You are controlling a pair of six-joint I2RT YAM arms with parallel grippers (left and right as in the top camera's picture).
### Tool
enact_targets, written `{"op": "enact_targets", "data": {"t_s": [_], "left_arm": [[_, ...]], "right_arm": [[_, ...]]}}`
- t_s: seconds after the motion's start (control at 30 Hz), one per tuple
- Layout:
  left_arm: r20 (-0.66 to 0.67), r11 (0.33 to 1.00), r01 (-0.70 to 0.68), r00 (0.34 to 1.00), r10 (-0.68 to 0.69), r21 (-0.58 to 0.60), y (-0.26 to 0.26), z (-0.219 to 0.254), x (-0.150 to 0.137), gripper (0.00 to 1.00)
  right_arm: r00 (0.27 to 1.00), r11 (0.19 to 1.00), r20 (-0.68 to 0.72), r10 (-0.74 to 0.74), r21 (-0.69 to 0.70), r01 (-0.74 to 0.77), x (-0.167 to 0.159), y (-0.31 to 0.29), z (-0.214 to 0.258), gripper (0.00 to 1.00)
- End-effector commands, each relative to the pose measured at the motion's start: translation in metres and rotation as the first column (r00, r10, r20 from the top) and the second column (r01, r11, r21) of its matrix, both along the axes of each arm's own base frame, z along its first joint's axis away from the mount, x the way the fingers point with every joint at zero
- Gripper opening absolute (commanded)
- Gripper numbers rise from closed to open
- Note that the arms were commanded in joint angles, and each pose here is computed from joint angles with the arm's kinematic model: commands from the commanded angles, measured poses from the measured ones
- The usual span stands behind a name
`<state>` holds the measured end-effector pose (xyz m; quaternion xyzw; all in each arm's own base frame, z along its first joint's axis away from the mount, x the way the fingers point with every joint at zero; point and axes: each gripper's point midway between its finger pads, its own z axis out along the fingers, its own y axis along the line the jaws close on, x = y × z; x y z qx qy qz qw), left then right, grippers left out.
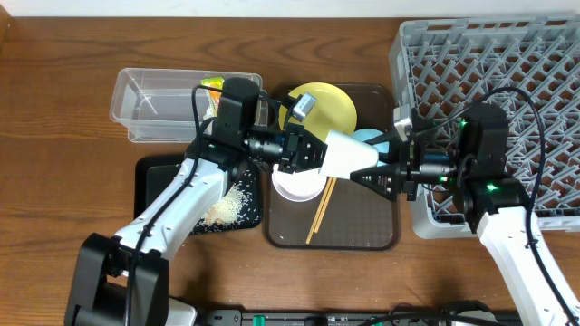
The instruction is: Sort waste into correct bins and load items into the dishwasher rack
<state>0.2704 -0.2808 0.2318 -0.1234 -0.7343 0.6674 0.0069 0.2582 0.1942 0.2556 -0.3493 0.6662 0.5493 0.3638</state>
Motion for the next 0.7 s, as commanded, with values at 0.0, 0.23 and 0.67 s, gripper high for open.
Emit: {"op": "enact_targets", "data": {"t_s": [0.0, 0.23, 0.67], "left_arm": [[0.015, 1.0, 0.01, 1.0, -0.01, -0.011, 0.0, 0.006, -0.001, 0.06], [0.128, 0.999, -0.048, 0.991, 0.045, 0.017, 0.0, -0.004, 0.01, 0.5], [0.429, 0.641, -0.549, 0.832, 0.353, 0.537, 0.113, -0.071, 0.063, 0.65]], "right_arm": [[1.0, 1.0, -0.002, 0.007, 0.001, -0.007, -0.001, 0.003, 0.004, 0.58], [0.978, 0.971, -0.042, -0.202, -0.136, 0.195, 0.03, -0.009, -0.022, 0.52], [0.736, 0.656, 0.025, -0.677, -0.434, 0.618, 0.078, -0.109, -0.028, 0.5]]}}
